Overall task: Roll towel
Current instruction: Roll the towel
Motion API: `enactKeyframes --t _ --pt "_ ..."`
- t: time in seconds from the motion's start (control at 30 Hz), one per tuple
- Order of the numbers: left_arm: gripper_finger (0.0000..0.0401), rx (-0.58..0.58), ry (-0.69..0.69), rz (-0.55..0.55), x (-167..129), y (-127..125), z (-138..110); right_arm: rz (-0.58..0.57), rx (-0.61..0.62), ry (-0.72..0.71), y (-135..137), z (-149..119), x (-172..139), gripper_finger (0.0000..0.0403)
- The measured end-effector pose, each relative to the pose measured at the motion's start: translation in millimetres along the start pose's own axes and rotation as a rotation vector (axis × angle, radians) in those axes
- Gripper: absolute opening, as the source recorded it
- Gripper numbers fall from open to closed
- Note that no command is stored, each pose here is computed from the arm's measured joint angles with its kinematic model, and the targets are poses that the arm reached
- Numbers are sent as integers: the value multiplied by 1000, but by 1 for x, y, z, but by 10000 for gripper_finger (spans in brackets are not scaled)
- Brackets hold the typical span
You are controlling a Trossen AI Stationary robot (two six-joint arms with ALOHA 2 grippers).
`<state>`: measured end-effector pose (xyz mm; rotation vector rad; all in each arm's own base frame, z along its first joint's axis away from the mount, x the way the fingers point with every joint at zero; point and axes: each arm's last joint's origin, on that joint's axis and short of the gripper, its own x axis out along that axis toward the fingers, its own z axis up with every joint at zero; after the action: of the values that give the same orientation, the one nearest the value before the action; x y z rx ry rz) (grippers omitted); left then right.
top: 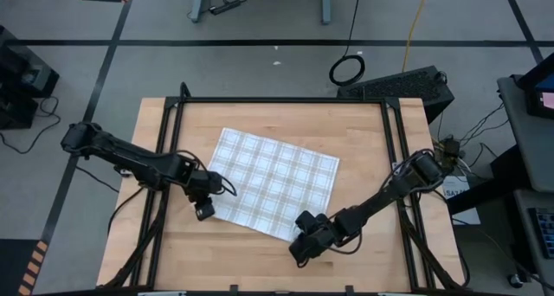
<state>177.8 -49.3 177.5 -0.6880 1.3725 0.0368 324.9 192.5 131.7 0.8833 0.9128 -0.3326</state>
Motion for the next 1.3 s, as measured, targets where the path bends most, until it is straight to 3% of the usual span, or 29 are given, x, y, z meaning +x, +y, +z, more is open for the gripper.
enactKeyframes --t 0.1,0.27,0.47,0.67,0.87,1.07,1.17,1.3 --pt "44 7 -16 -13 -3 -4 3 21 5 36 3 1 -5 0" --pt "44 8 -19 -16 -4 -5 3 104 -29 9 16 13 -45 0" --pt "44 17 -30 -16 -4 -5 4 19 -145 -73 11 25 -88 0" --pt "44 12 -41 -5 -4 -5 4 -65 -271 -75 1 29 -113 0" --pt "44 -62 -30 -17 -6 -5 3 -80 -405 -67 -1 29 -115 0" --pt "44 -52 -85 -12 -20 -11 5 -118 -531 -116 -2 33 -115 0" --pt "44 9 -173 -5 -23 -14 10 -151 -562 -180 -5 35 -112 0" --pt "44 130 -297 1 -24 -20 18 -174 -509 -351 -21 36 -96 0"
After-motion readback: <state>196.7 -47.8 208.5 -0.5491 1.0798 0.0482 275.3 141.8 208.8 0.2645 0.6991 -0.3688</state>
